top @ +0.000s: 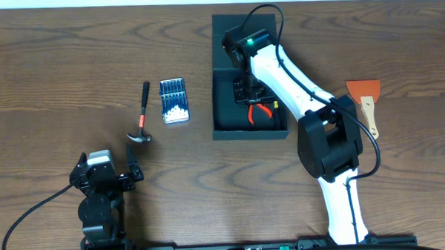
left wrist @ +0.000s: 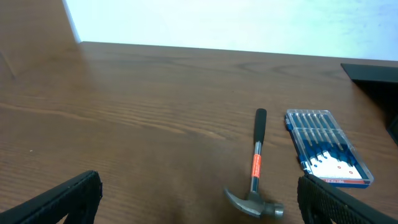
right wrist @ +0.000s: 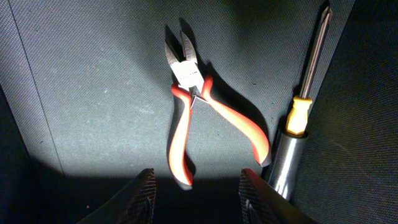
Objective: Pack container
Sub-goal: 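Release the pliers in the box and withdraw the right gripper, then move the right gripper over the orange scraper and descend, then grasp the scraper's wooden handle with the right gripper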
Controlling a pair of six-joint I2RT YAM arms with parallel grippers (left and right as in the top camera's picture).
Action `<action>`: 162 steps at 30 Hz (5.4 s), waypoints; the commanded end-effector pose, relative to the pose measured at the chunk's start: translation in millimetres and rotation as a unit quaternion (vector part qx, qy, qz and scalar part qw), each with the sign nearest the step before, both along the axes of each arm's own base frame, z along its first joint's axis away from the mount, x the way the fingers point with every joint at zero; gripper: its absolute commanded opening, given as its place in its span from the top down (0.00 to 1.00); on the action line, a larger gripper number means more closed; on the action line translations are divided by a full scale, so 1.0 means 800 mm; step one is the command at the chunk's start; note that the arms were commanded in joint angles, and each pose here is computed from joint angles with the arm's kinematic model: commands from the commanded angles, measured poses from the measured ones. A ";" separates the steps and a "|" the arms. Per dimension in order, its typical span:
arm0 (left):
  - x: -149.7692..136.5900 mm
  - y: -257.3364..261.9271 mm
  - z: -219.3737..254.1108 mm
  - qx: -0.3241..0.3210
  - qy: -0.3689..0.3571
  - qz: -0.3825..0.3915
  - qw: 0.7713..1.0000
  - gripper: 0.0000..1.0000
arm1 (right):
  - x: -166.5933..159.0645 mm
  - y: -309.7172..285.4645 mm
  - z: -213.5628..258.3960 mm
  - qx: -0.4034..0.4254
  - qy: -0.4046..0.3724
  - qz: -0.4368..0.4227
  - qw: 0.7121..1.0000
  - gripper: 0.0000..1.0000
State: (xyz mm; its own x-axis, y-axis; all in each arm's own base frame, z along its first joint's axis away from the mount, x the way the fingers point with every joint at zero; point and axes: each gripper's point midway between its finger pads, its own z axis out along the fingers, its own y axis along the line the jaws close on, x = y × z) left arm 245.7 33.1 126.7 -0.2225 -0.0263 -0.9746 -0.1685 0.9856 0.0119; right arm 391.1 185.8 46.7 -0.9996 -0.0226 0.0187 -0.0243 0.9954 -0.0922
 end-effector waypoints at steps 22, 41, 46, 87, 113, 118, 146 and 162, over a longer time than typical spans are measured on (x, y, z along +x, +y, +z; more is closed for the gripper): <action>-0.004 0.004 -0.022 0.004 0.028 0.009 1.000 0.01 | 0.055 -0.157 0.236 0.009 -0.139 -0.008 0.990 0.38; -0.004 0.003 -0.022 0.004 0.028 0.008 1.000 0.01 | 0.059 -0.320 0.250 0.100 -0.168 0.015 0.980 0.24; -0.004 0.003 -0.022 0.004 0.028 0.008 1.000 0.02 | 0.060 -0.344 0.263 0.169 -0.208 0.010 0.963 0.24; -0.004 0.004 -0.022 0.004 0.028 0.009 1.000 0.02 | -0.037 -0.383 0.274 0.094 -0.161 -0.078 0.979 0.07; -0.004 0.003 -0.022 0.004 0.028 0.008 1.000 0.01 | -0.072 -0.418 0.030 0.026 -0.029 -0.081 0.996 0.13; -0.004 0.003 -0.022 0.004 0.028 0.008 1.000 0.01 | -0.067 -0.419 0.027 0.025 -0.034 -0.078 0.996 0.13; -0.004 0.003 -0.022 0.004 0.028 0.008 1.000 0.01 | -0.054 -0.397 -0.057 0.091 0.008 -0.016 0.996 0.19; -0.004 0.003 -0.022 0.004 0.028 0.008 1.000 0.01 | -0.042 -0.401 -0.067 0.085 -0.007 -0.009 0.996 0.19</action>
